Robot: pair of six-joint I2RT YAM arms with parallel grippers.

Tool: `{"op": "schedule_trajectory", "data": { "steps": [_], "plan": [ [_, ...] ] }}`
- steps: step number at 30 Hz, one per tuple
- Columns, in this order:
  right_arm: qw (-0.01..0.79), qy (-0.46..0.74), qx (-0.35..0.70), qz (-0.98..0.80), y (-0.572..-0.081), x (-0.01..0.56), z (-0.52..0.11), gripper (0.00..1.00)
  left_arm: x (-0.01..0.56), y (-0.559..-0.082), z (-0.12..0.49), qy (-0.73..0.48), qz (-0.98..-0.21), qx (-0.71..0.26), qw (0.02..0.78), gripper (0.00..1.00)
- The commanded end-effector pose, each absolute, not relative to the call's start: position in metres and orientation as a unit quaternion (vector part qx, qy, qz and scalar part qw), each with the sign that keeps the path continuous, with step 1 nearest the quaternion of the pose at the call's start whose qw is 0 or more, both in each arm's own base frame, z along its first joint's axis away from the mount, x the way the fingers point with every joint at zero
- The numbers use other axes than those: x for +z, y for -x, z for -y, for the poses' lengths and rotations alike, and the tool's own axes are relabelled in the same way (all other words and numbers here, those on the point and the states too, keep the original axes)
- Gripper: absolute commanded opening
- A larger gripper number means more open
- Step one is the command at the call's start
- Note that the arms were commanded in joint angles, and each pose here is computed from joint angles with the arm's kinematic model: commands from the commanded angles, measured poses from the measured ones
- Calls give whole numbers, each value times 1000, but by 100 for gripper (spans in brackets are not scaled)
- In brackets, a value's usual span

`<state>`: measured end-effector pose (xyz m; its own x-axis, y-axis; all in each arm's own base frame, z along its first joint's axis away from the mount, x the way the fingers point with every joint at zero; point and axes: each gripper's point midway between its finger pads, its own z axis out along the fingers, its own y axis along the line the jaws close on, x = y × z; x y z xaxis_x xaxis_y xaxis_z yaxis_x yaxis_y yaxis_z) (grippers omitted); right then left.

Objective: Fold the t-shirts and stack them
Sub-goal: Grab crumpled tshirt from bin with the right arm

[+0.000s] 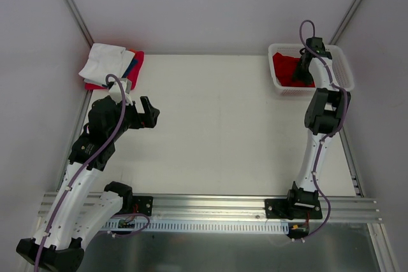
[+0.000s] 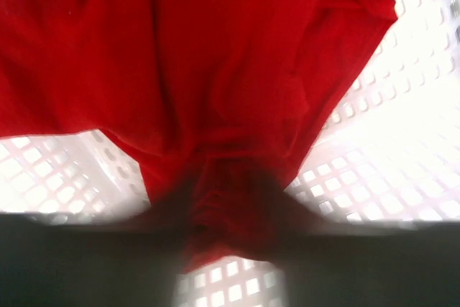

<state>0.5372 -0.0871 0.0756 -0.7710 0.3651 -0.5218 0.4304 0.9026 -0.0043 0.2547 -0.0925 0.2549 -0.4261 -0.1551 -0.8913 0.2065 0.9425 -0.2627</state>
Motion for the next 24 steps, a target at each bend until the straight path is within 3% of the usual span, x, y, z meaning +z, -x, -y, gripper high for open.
{"op": "schedule_trajectory", "data": {
  "steps": [1,2,8,11,18,22,24],
  "plan": [
    [291,-228,-45,-928,-548,94,83,16,265,-256,90,-21,-821,-160,547,99],
    [290,-232,-46,-927,-546,94,83,1,265,-255,89,-21,-821,-159,547,99],
    [304,-237,-36,-922,-535,116,72,0,265,-256,90,-21,-822,-159,547,99],
    [332,-220,-30,-917,-528,154,52,0,264,-256,90,-22,-823,-160,545,99],
    [450,-138,-23,-882,-487,310,-19,1,262,-257,90,-21,-824,-159,543,99],
    [530,-81,32,-844,-425,404,-78,0,260,-257,90,-22,-827,-157,540,99],
    [550,-51,37,-833,-398,425,-93,0,260,-258,90,-21,-827,-156,540,99]
  ]
}}
